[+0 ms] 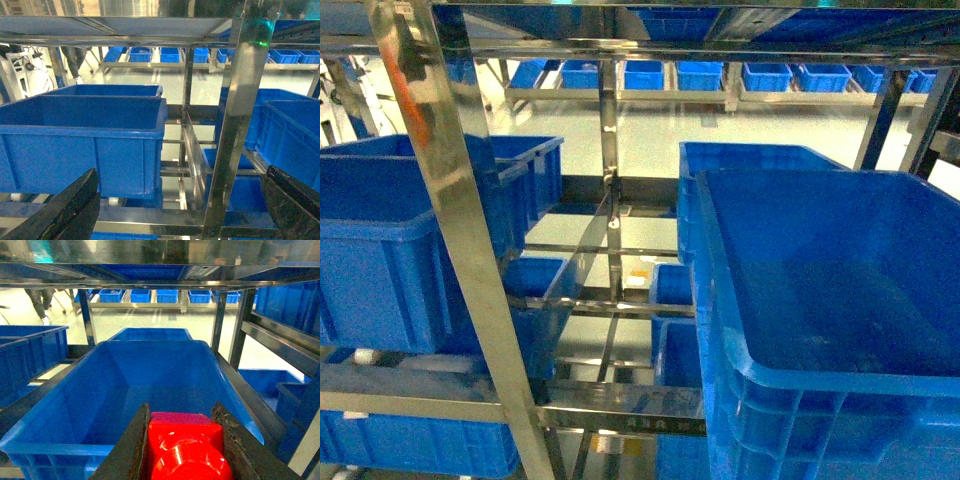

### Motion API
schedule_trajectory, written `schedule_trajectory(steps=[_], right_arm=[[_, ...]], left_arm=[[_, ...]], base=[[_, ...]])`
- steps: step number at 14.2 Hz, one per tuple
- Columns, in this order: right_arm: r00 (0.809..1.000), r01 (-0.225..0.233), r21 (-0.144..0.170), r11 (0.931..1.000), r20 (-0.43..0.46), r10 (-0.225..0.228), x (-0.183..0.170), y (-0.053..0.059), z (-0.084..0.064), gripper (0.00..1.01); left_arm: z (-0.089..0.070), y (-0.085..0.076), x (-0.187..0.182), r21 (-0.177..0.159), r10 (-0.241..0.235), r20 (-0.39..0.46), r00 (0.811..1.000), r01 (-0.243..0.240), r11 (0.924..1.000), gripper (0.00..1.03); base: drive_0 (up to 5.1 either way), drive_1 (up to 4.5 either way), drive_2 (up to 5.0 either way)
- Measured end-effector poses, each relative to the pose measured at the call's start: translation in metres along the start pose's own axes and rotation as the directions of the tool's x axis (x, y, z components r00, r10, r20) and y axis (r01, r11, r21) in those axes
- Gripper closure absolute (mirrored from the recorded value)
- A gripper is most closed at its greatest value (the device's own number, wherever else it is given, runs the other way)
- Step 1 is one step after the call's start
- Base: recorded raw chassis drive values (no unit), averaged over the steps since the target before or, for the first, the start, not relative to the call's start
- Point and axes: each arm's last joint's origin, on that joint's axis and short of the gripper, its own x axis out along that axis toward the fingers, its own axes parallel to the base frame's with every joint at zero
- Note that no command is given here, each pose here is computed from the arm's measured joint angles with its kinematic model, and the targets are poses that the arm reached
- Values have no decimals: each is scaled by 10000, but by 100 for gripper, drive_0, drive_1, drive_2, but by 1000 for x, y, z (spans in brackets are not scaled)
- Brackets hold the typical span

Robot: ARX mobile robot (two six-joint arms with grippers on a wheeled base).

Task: Pick red block from blue box to shelf

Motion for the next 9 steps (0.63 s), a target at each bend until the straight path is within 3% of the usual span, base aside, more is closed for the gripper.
schedule_trajectory(steps=[9], right_arm=[[10000, 0, 0, 10000, 0, 0, 0, 0, 0, 73]], left_arm=[[0, 0, 0, 0, 0, 0, 10000, 0, 10000, 5]], base=[[0, 0, 0]])
